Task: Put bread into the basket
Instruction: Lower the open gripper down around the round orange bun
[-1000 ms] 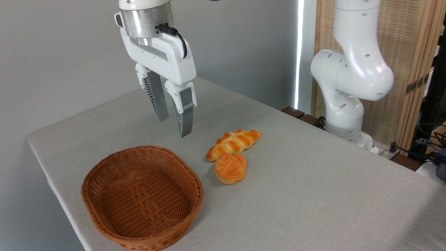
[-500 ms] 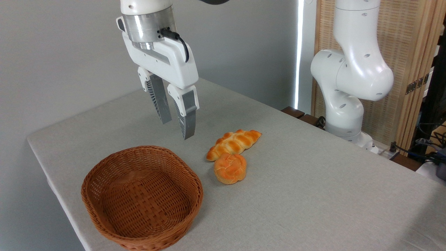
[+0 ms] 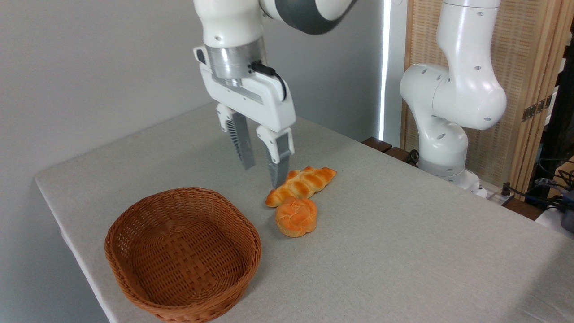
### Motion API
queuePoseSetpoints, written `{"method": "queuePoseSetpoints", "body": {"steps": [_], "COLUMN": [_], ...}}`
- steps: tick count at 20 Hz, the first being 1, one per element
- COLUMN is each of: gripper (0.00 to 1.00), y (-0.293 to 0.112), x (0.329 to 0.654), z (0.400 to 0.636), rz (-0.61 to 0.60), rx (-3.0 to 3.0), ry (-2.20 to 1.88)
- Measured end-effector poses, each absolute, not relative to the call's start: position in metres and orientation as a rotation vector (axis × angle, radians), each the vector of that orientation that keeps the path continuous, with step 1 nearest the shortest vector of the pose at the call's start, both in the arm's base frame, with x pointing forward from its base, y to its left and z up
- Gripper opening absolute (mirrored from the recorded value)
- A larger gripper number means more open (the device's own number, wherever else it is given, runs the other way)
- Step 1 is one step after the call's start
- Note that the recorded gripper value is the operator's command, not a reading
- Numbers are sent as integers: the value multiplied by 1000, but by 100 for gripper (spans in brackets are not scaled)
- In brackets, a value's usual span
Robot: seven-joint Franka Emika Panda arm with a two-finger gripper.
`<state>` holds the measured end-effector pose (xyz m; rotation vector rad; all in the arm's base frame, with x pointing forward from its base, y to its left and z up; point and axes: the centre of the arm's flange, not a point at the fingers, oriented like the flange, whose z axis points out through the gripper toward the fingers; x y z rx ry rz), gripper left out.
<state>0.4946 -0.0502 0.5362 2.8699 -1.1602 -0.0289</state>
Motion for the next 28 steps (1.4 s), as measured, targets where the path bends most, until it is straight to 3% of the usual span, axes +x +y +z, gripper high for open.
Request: {"method": "queuePoseSetpoints", "body": {"steps": [11,20,28], "gripper": [100,100,100], "y": [-37,-31,-31], "x": [464,459,455], "z": [480,452,441], "rz": [-109,-108,-124], "rx": [2851,2840,2837], "ry": [-1145,-1162,-1160]}}
